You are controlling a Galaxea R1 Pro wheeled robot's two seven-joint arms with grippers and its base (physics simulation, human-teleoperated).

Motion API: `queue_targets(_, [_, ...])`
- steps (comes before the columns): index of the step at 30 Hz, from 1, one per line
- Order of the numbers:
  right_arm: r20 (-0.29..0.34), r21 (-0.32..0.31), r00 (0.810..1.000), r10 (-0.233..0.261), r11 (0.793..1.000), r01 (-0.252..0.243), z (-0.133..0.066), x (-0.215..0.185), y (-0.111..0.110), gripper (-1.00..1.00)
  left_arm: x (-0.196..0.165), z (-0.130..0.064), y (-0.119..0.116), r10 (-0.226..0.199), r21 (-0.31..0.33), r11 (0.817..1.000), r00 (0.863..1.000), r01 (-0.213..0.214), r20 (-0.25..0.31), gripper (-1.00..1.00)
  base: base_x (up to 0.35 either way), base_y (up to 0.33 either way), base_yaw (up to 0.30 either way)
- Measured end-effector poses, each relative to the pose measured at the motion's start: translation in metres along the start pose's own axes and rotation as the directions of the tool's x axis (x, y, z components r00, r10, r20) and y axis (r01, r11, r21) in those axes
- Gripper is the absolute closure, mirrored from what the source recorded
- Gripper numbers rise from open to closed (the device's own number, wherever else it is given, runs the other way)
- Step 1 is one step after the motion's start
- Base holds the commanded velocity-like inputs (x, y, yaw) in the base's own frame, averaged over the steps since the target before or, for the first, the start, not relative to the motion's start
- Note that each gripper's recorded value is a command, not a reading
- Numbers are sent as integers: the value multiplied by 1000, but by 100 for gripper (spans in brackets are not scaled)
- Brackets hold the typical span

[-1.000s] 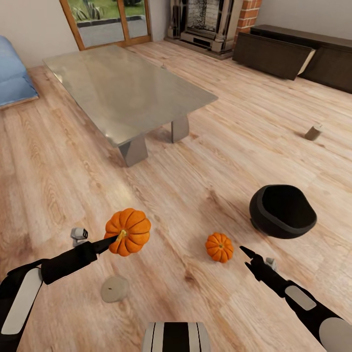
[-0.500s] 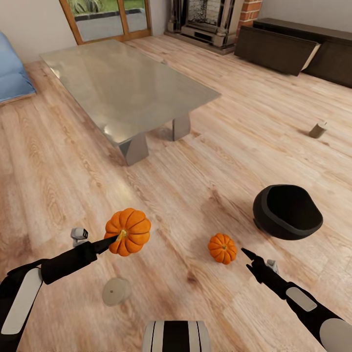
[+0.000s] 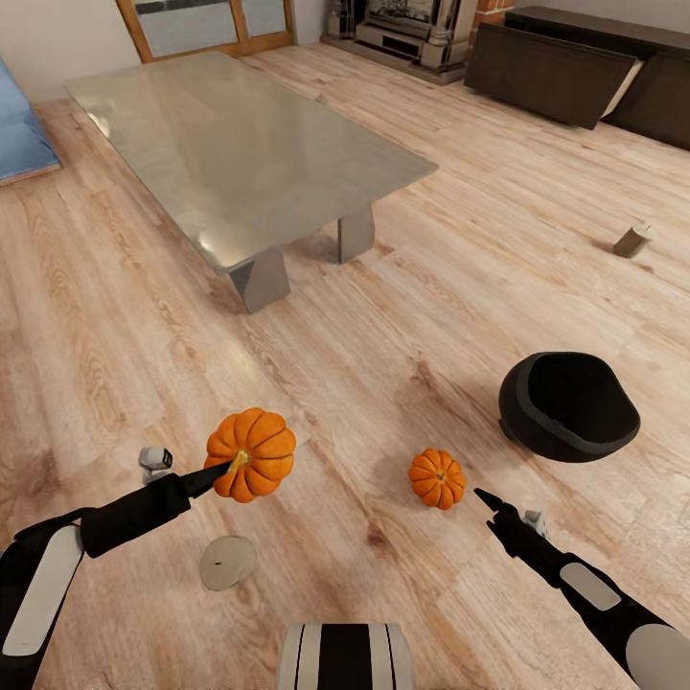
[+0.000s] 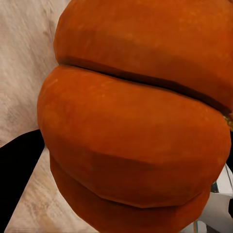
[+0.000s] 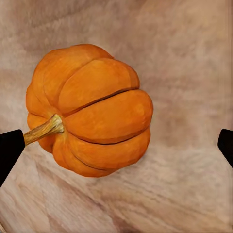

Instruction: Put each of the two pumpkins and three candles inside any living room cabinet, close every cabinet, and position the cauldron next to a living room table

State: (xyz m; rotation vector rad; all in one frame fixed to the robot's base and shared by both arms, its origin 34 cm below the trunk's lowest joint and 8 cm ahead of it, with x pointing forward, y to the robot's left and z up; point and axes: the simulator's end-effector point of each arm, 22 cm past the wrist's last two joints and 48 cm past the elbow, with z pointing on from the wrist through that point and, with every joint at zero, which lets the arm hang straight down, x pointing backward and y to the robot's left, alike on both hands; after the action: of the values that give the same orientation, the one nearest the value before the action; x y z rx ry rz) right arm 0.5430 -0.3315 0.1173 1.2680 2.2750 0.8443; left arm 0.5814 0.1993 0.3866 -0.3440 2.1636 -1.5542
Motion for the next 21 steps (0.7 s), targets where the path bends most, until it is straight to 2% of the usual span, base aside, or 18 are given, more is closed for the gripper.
queue_targets(5, [1, 2, 1000, 0, 1000, 0, 0, 0, -1, -100, 0, 0, -1, -2, 3, 1000, 1000, 2, 1, 100, 0, 0, 0])
queue_targets(12, [-11, 28, 1000, 9, 1000, -8, 4, 6, -17, -100, 6, 2, 13, -25, -11, 1000, 1000, 25, -9, 100, 0, 0, 0])
queue_targets(21, [-13, 27, 1000, 7, 1000, -6, 4, 7, -16, -100, 6, 2, 13, -26, -11, 1000, 1000, 25, -9, 100, 0, 0, 0])
